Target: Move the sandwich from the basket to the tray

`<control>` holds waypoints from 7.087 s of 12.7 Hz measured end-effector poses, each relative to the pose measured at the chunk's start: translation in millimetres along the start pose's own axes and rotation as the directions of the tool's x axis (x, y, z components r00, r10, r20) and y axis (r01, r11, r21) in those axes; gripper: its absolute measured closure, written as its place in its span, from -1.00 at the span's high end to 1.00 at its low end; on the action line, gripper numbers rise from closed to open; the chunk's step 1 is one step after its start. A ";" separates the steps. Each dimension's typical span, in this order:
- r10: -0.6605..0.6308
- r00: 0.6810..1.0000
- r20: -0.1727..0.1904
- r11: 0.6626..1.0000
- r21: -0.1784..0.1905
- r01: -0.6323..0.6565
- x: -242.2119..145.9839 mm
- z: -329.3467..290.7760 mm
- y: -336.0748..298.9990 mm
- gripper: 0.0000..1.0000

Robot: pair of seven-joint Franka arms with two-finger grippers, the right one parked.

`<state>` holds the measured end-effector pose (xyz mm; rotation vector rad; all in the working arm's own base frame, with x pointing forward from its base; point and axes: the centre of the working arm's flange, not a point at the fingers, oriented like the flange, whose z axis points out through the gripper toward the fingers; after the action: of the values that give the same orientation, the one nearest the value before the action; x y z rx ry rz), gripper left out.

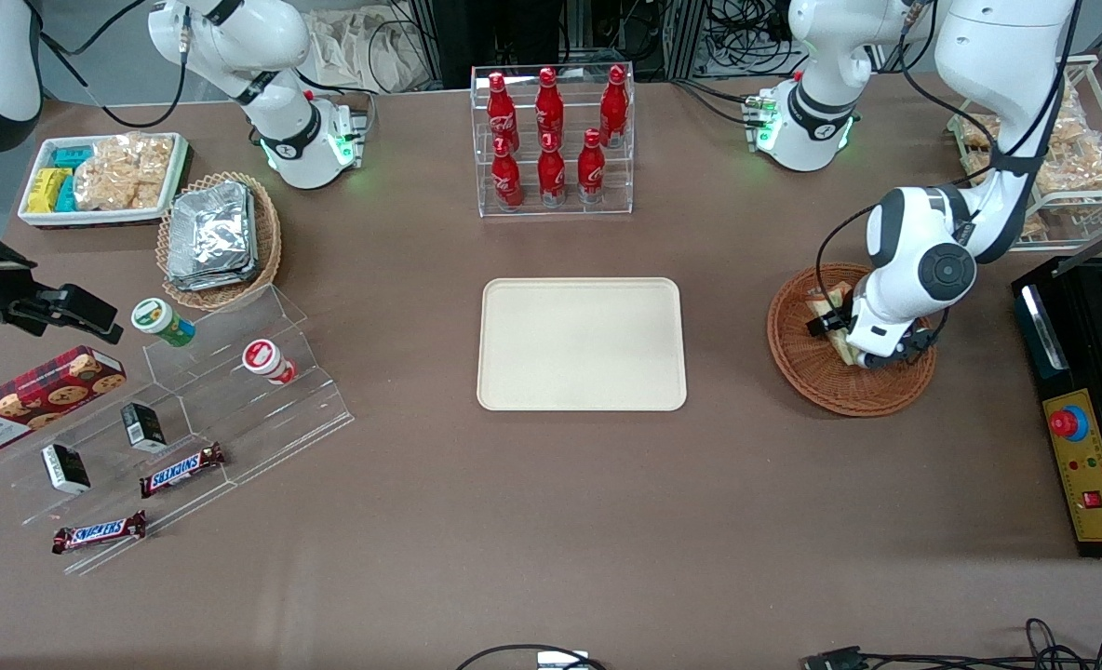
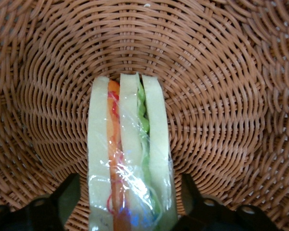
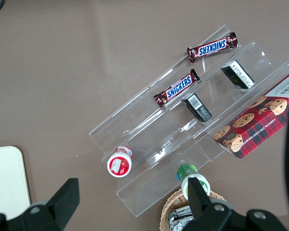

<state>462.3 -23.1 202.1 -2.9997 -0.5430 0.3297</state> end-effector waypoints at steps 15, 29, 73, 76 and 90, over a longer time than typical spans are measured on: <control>0.066 0.997 0.036 0.994 0.082 -0.069 6.4 -238.9 -5.1 -0.59; 0.319 0.948 -0.021 0.944 0.096 -0.316 -118.6 -388.0 209.6 -0.59; 0.455 0.890 0.021 0.890 0.030 -0.456 -101.7 -30.5 324.6 1.00; 0.399 0.914 0.076 0.915 0.029 -0.402 -85.2 -100.6 323.5 1.00; 0.226 0.972 -0.068 0.974 -0.017 -0.227 -6.9 -374.5 10.9 1.00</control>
<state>543.3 -49.0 567.0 -3.0877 -0.1996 0.2384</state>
